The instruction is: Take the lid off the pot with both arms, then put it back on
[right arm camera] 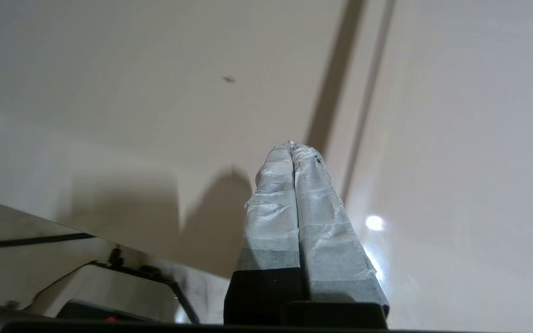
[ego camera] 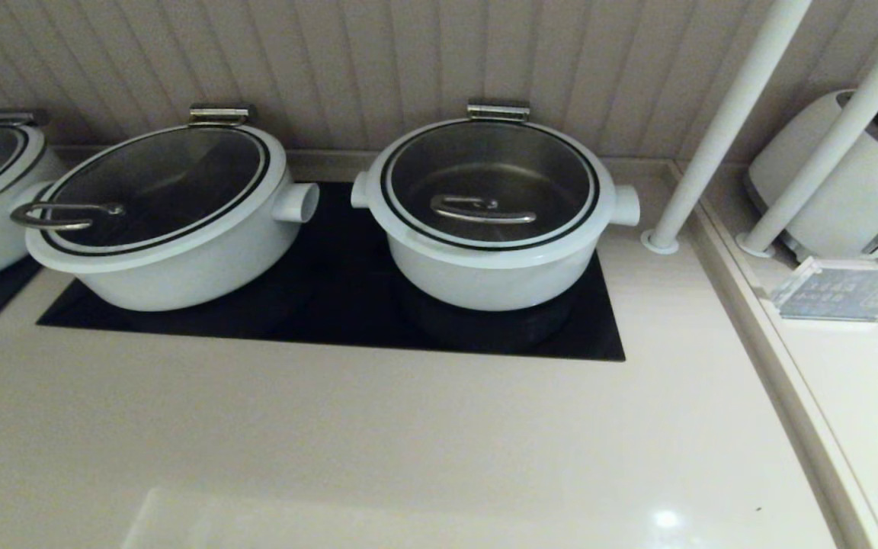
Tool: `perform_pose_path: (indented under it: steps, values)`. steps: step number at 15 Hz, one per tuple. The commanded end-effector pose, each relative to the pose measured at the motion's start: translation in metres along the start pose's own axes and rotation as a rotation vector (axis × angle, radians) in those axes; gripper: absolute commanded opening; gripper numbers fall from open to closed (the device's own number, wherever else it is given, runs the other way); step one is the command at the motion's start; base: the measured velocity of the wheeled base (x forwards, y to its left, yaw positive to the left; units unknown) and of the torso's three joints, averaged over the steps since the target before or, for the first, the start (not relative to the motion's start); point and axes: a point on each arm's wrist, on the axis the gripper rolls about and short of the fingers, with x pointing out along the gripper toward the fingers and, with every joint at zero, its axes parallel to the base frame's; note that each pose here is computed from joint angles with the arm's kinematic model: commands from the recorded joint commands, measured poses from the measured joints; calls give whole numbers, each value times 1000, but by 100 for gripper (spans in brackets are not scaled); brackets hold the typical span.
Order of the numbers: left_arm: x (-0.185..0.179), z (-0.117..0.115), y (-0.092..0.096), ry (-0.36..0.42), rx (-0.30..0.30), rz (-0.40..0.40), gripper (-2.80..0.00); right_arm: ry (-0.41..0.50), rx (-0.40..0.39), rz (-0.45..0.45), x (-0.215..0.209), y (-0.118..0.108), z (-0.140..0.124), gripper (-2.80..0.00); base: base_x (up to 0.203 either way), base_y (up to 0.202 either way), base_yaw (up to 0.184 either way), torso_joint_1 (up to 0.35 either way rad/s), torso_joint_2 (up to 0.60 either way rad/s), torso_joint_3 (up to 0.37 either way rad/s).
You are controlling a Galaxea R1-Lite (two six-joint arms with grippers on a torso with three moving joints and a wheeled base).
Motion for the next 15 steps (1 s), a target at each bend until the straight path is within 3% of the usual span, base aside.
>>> perform_pose_path:
  steps: [1,5,8,15]
  values:
    - [0,0,0,0,0,0,-280,-92,-1,-58,-10,1,-6,-280,0,0,0,0,0,0]
    - [0,0,0,0,0,0,-280,-212,55,-106,-21,4,-15,-280,0,0,0,0,0,0]
    - [0,0,0,0,0,0,-280,-214,91,-114,-21,4,-15,-280,0,0,0,0,0,0]
    - [0,0,0,0,0,0,-280,-213,95,-112,-21,4,-15,-280,0,0,0,0,0,0]
